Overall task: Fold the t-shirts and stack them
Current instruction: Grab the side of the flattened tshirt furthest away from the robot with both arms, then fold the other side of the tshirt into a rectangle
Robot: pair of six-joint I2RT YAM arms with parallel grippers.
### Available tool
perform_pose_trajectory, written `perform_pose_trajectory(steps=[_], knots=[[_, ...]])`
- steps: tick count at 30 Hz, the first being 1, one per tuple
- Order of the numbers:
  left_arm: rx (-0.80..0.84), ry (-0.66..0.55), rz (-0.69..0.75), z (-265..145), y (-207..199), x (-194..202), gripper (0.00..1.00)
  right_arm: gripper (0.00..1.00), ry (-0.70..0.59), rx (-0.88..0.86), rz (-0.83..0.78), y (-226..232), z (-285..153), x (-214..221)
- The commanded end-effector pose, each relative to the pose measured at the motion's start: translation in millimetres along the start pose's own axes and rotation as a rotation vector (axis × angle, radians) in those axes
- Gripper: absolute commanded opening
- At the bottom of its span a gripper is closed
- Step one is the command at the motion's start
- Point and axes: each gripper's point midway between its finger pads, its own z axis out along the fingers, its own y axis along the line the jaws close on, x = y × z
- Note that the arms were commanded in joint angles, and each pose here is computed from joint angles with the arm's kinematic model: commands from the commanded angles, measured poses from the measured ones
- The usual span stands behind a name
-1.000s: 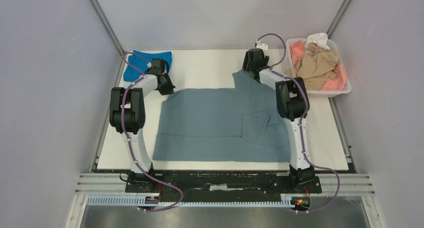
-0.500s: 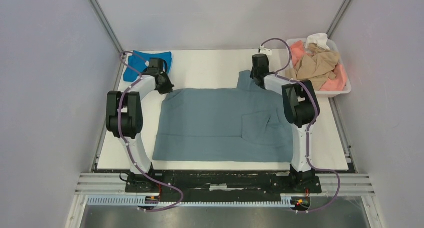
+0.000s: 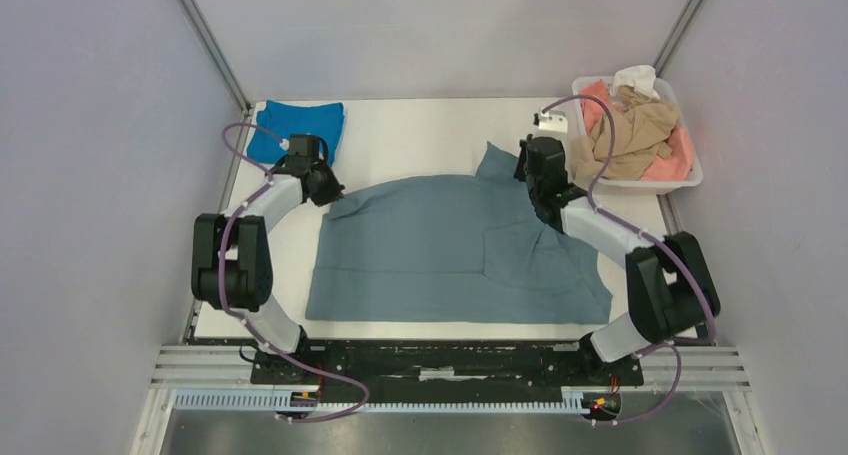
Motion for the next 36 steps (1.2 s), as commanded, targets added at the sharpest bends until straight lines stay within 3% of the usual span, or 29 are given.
perform_pose_trajectory(steps=[1, 11, 23, 29, 31, 33, 34, 36], knots=[[0.071, -0.11, -0.07, -31.9, -10.7, -9.3, 0.02, 0.0, -0.07, 0.013, 0.013, -13.5, -44.0, -7.6], [0.079, -0.165, -0.076, -72.1, 5.4, 11.5, 0.02, 0.0, -0.035, -0.072, 0.049, -32.9, -116.9, 23.7], [0.039, -0.171, -0.088, -81.0, 32.6, 44.0, 0.02, 0.02, 0.035, -0.189, 0.071, -38.2, -165.9, 66.2], [-0.005, -0.141, -0.096, -78.6, 47.3, 61.2, 0.03, 0.08, 0.182, -0.217, 0.092, -39.1, -179.6, 121.7], [-0.049, -0.136, -0.11, -81.2, 56.3, 65.5, 0.18, 0.14, 0.263, -0.201, 0.106, -45.0, -188.7, 145.7], [-0.095, -0.156, -0.122, -88.0, 65.2, 64.0, 0.44, 0.17, 0.347, -0.213, 0.102, -49.3, -202.7, 168.7], [-0.114, -0.166, -0.132, -93.2, 69.2, 64.1, 0.54, 0.24, 0.386, -0.23, 0.106, -50.3, -211.8, 178.7], [-0.12, -0.209, -0.149, -105.1, 71.1, 59.0, 0.65, 0.5, 0.43, -0.323, 0.124, -41.7, -230.0, 189.1]])
